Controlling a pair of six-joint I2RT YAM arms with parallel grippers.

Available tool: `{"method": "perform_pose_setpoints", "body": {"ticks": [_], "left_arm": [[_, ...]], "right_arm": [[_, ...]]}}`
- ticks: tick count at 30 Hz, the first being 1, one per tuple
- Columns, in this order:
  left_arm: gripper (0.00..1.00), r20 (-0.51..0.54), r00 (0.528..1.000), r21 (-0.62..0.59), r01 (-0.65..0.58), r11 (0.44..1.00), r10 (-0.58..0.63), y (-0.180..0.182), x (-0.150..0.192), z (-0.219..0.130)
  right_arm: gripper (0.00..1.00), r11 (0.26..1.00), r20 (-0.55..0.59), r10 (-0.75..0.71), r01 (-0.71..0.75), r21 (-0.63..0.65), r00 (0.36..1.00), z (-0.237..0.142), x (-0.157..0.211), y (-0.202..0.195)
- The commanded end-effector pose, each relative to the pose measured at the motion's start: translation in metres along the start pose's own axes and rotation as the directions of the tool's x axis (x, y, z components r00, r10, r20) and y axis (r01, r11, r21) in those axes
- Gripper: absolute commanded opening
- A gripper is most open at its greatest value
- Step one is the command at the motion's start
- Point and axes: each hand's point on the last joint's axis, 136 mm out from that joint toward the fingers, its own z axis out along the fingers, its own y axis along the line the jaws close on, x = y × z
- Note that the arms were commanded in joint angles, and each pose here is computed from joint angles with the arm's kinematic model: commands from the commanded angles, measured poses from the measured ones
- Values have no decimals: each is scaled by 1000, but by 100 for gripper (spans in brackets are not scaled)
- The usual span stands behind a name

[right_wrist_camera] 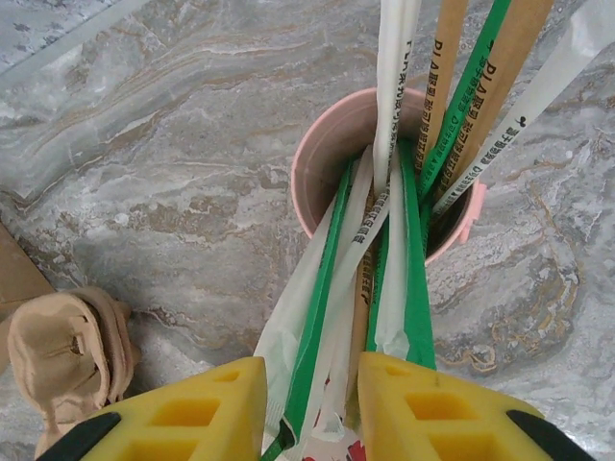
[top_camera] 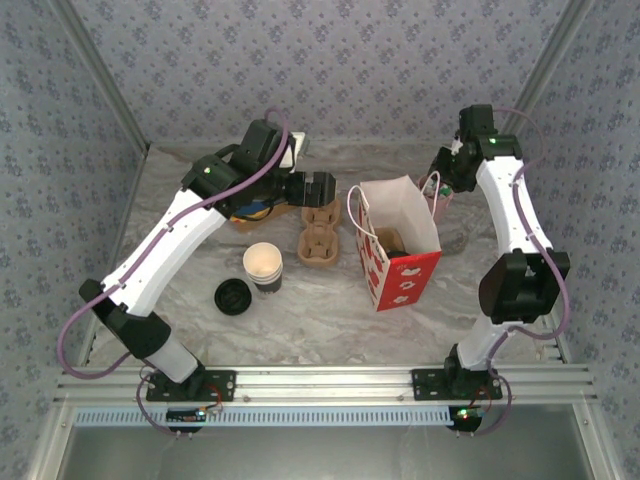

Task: Pack the takeout coffee

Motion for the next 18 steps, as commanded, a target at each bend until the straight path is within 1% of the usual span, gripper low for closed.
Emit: {"method": "perform_pose_setpoints", "body": {"ticks": [1, 12, 14, 18], "left_arm": [[100, 38, 999, 10, -25, 1000, 24, -5, -11, -7], [100, 36, 999, 7, -18, 1000, 18, -4, -9, -6], [100, 35, 999, 8, -17, 1000, 17, -4, -9, -7], [100, 35, 999, 9, -14, 1000, 13, -4, -8, -6]], "right_arm": [[32, 1000, -1, -17, 17, 18, 1000, -8, 1, -1], [31, 999, 3, -32, 32, 23, 999, -23, 7, 0], [29, 999, -3, -35, 35, 21, 999, -24, 9, 1], [28, 999, -2, -33, 33, 21, 999, -27, 13, -1]]}}
